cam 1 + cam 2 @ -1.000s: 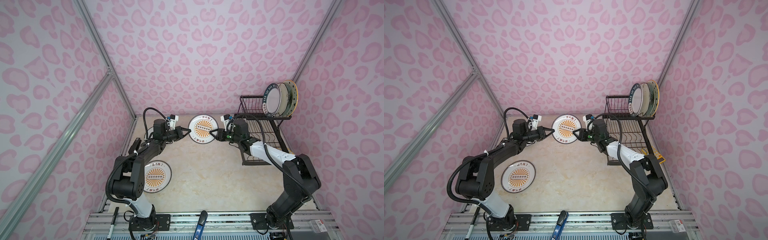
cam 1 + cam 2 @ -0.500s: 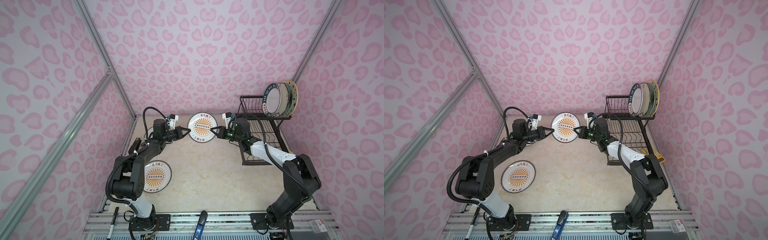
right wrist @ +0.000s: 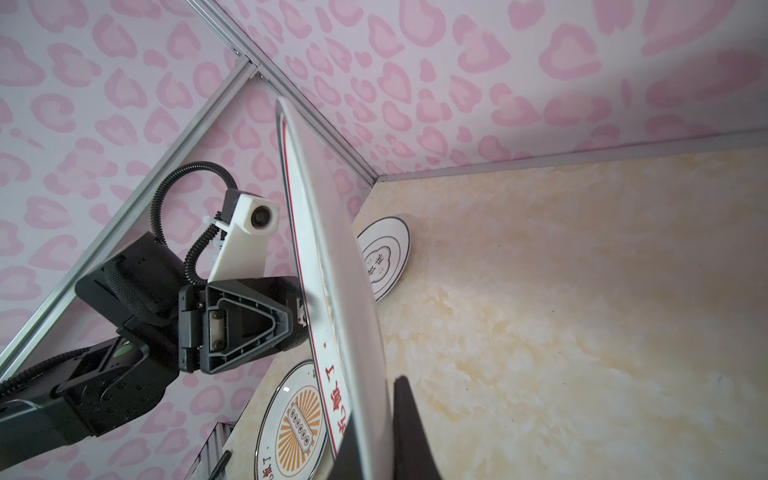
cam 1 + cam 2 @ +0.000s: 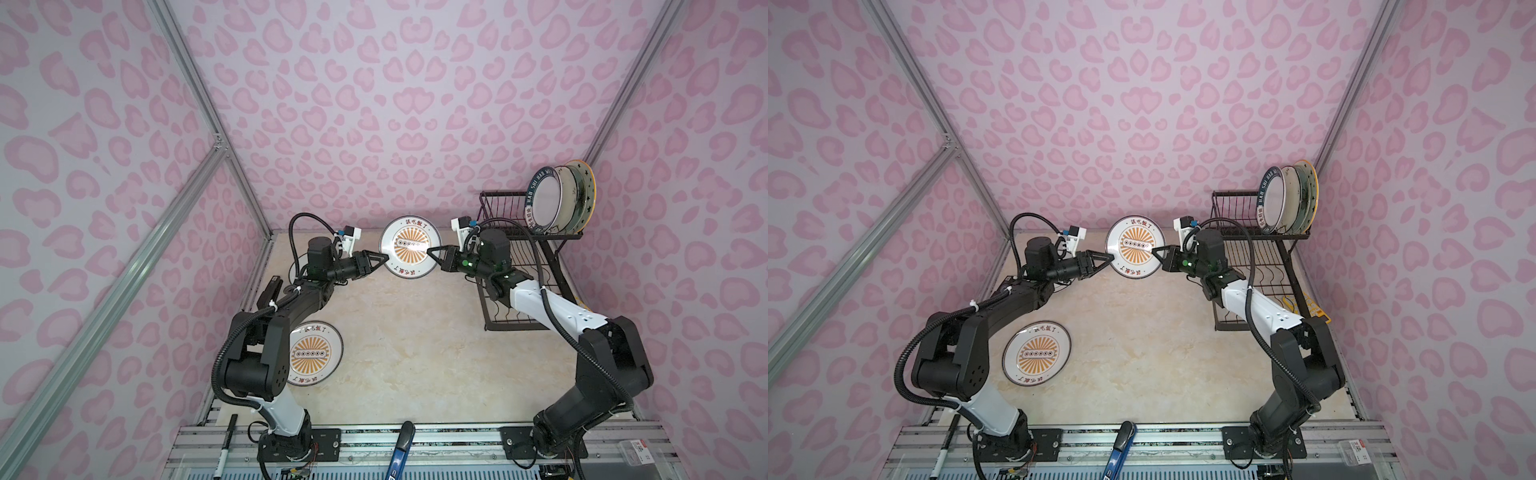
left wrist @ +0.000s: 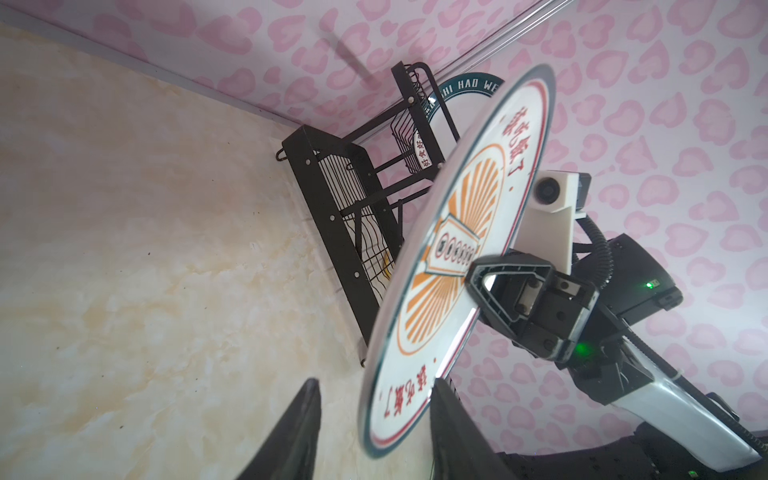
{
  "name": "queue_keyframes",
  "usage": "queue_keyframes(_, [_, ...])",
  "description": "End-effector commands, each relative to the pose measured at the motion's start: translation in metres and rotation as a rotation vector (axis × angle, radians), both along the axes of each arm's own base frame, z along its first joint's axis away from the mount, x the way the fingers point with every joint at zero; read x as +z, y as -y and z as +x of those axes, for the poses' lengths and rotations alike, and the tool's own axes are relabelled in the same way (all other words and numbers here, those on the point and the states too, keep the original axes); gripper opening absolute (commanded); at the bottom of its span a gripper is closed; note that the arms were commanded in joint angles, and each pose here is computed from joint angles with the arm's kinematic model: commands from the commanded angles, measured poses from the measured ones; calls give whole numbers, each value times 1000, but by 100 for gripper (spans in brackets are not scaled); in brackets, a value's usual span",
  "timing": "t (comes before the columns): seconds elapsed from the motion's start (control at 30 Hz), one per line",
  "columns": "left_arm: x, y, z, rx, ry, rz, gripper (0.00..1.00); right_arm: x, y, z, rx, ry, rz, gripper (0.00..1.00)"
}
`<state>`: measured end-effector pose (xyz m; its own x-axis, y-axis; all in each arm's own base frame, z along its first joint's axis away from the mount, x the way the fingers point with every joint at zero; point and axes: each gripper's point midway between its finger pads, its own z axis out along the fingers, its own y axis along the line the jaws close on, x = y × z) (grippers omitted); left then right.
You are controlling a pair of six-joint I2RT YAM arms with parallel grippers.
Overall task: Load the plates into the dish rack
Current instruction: 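Release the left gripper and carry the sunburst plate to the rack with the right gripper, then lower the sunburst plate into the rack's nearest slot with the right gripper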
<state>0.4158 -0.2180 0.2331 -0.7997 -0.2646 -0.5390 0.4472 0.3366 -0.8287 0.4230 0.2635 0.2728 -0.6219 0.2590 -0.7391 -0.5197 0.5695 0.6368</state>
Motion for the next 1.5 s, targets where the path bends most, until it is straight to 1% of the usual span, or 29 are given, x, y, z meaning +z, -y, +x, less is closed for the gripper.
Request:
queue_keyframes(0.0, [11, -3, -2, 16, 57, 36, 46, 25, 9, 1, -18, 93, -32, 0])
queue_keyframes(0.2, [18, -11, -8, 63, 78, 115, 46, 69, 36, 0, -104, 208, -109, 0])
queue_keyframes(0.4, [47, -17, -16, 89, 153, 131, 46, 113, 81, -1, -269, 319, -250, 0])
queue_keyframes(0.43, [45, -17, -19, 86, 136, 142, 46, 118, 90, -1, -307, 330, -278, 0])
queue_keyframes(0.53, [47, -18, -22, 79, 139, 158, 46, 130, 118, 0, -421, 372, -363, 0])
queue_keyframes(0.7, [44, -17, -23, 70, 130, 164, 46, 143, 172, 11, -632, 363, -496, 0])
queue_keyframes(0.83, [44, -17, -24, 63, 127, 163, 46, 149, 207, 18, -771, 365, -539, 0])
queue_keyframes(0.93, [45, -17, -25, 62, 130, 170, 46, 151, 227, 24, -828, 358, -558, 0])
queue_keyframes(1.0, [46, -17, -27, 58, 133, 175, 46, 145, 239, 28, -857, 340, -584, 0])
queue_keyframes(1.03, [46, -17, -27, 56, 134, 178, 46, 158, 245, 27, -884, 359, -582, 0])
queue_keyframes(1.27, [45, -19, -28, 63, 126, 189, 45, 160, 287, 30, -1015, 336, -684, 0])
queue_keyframes(1.47, [55, -24, -30, 97, 151, 216, 46, 158, 312, 38, -1062, 312, -739, 0])
